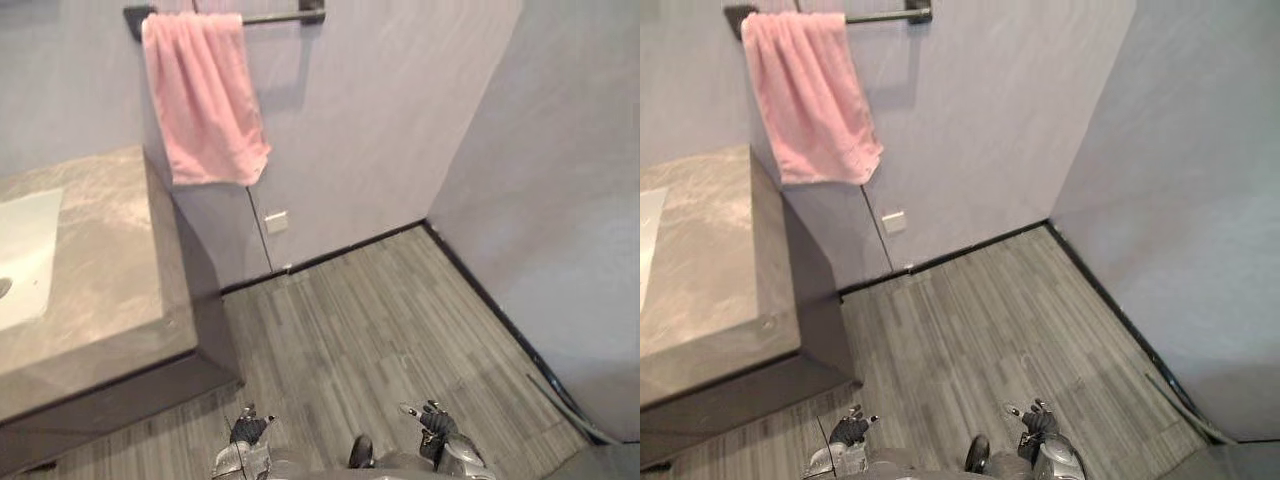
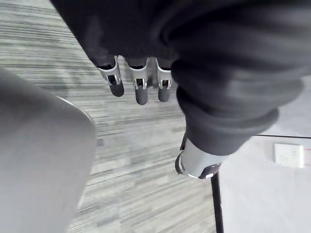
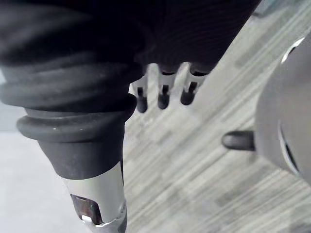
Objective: Organize washtable
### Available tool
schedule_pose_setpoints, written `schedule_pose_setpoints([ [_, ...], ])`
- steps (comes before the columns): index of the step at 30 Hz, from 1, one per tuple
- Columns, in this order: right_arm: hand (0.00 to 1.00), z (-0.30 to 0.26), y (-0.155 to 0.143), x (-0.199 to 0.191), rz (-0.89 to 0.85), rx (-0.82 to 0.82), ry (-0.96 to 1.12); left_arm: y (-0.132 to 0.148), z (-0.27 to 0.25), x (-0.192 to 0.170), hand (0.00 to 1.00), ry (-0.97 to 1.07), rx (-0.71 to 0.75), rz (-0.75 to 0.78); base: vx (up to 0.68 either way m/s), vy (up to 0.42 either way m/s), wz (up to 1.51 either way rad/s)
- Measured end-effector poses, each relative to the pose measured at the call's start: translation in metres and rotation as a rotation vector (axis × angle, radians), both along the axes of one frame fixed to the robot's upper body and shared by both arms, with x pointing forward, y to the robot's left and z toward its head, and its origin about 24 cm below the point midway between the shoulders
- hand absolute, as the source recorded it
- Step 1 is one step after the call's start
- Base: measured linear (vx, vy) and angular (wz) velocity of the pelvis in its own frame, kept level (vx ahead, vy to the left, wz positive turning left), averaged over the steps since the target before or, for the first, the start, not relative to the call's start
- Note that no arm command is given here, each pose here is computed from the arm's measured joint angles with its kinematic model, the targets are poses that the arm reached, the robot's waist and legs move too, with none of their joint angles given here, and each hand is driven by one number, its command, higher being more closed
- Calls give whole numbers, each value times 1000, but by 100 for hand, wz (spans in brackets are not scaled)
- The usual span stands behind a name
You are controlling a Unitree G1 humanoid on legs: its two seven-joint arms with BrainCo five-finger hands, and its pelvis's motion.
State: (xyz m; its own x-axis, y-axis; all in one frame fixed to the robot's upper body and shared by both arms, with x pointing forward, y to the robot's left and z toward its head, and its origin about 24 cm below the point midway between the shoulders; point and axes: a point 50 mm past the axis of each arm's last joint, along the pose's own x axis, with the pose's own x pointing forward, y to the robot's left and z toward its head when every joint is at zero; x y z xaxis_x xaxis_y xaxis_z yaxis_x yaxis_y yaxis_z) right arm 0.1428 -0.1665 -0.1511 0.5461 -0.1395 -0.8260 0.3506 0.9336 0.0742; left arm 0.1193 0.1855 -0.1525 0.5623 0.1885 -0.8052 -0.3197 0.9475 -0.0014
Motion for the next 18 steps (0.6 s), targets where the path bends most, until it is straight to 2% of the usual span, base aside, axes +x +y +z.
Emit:
schedule_pose_setpoints([
  [6,0,-1,-10,-4,-21,-23,21,-5,2,5,0,-33,-6,-4,275,131,-28],
  [13,0,-7,2,-19,-14,6,63,3,2,3,0,-30,-15,62,410,185,-12],
  [18,0,-4,-4,-14,-18,-2,17,4,1,2,0,-10,-19,63,395,78,82],
])
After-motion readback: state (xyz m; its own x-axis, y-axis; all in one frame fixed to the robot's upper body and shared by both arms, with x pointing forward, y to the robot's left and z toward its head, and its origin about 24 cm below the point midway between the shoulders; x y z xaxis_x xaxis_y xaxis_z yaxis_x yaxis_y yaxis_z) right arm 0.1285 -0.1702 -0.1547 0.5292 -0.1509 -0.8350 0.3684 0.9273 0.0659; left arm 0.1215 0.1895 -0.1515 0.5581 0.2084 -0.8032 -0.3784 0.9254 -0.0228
